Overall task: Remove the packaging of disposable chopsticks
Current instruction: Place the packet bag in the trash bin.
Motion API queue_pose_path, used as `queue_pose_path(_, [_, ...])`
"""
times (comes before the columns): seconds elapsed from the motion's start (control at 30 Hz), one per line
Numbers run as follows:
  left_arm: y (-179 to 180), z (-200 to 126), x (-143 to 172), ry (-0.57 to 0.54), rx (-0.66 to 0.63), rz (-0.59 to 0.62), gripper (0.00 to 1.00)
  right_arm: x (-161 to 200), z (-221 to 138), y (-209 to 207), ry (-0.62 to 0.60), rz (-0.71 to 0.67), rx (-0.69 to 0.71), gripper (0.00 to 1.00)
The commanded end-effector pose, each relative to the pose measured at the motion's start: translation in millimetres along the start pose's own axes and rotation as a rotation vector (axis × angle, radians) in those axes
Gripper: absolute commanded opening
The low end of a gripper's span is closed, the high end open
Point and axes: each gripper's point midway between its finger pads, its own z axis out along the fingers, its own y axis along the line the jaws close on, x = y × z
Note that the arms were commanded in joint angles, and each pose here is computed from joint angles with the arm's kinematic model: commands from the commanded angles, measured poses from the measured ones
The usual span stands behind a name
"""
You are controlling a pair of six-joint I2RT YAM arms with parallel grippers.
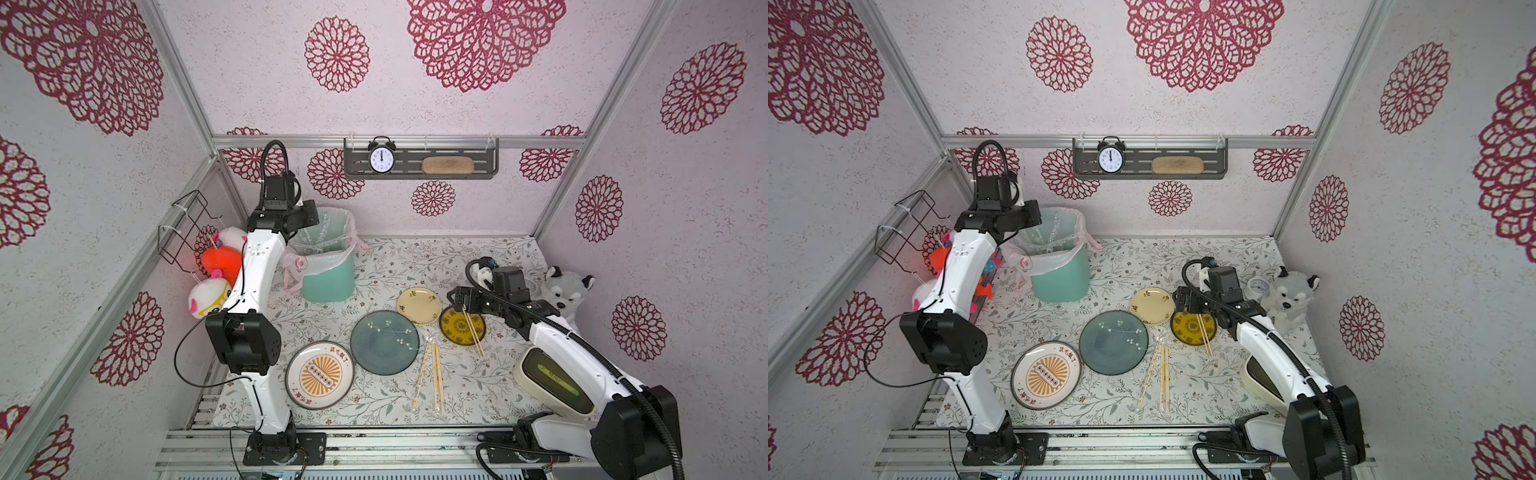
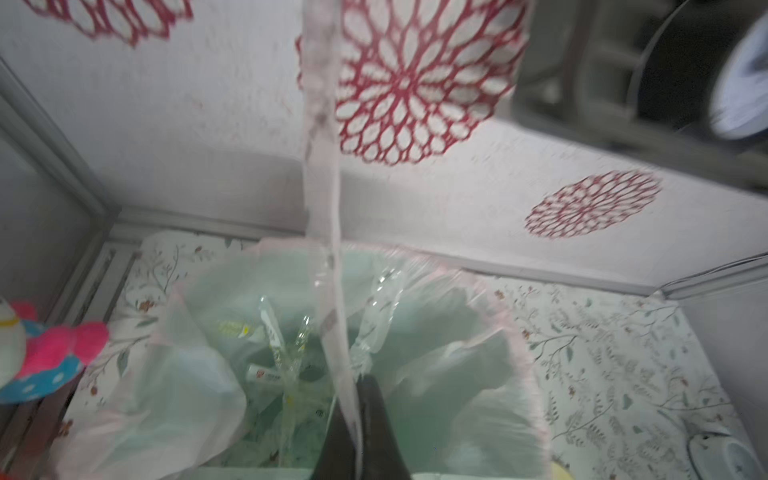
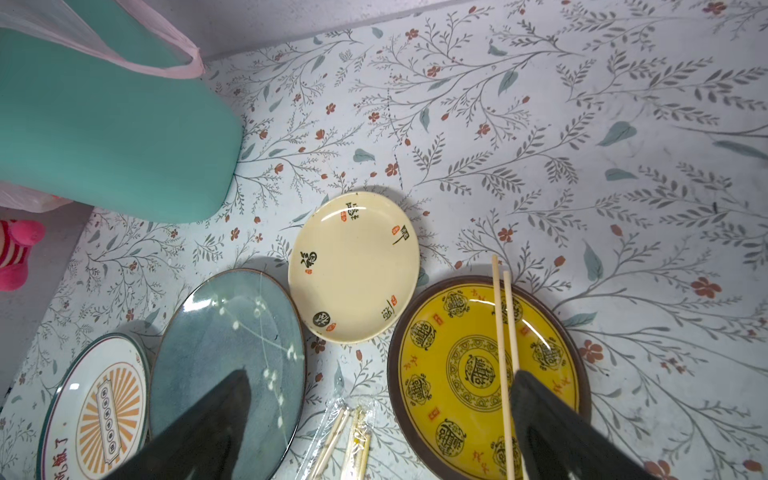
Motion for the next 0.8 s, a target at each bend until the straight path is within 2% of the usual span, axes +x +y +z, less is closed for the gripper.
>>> queue_pose_path(0.0, [11, -16, 22, 0.107, -0.098, 0.054, 0.0, -25, -5, 14, -0.09, -0.012, -0.055, 0.99])
queue_pose_path(0.03, [15, -7, 33, 0.15, -0.124, 0.064, 0.0, -23, -4, 16, -0.084, -0.015, -0.063, 0.99])
queue_pose_path(0.1, [21, 1, 45, 0.207, -0.152, 0.073, 0.08, -22, -3, 16, -0.089, -0.016, -0.072, 0.99])
queue_pose_path(0.13, [21, 3, 46, 0.218, -0.16, 0.083, 0.16, -22, -2, 16, -0.094, -0.016, -0.072, 0.99])
queue_pose_path(0.23, [14, 4, 40, 0.201, -0.169, 0.122, 0.5, -20, 1, 15, -0.086, -0.018, -0.075, 0.99])
queue_pose_path(0.33, [0, -3, 28, 0.155, -0.176, 0.162, 0.73, -17, 5, 14, -0.074, -0.018, -0.076, 0.99])
queue_pose_path(0.4, [-9, -9, 22, 0.127, -0.188, 0.183, 0.85, -13, 7, 13, -0.065, -0.021, -0.072, 0.99])
queue_pose_path(0.43, [-14, -12, 20, 0.118, -0.188, 0.194, 0.99, -11, 9, 12, -0.061, -0.02, -0.071, 0.99])
queue_pose_path(0.53, [-16, -18, 17, 0.102, -0.221, 0.208, 0.98, -6, 11, 9, -0.045, -0.029, -0.064, 0.99])
queue_pose_path(0.7, [0, -29, 18, 0.079, -0.309, 0.172, 0.98, -2, 14, 7, -0.032, -0.037, -0.053, 0.99])
queue_pose_path(0.77, [-3, -37, 16, 0.055, -0.282, 0.175, 0.98, -2, 15, 6, -0.026, -0.039, -0.051, 0.99])
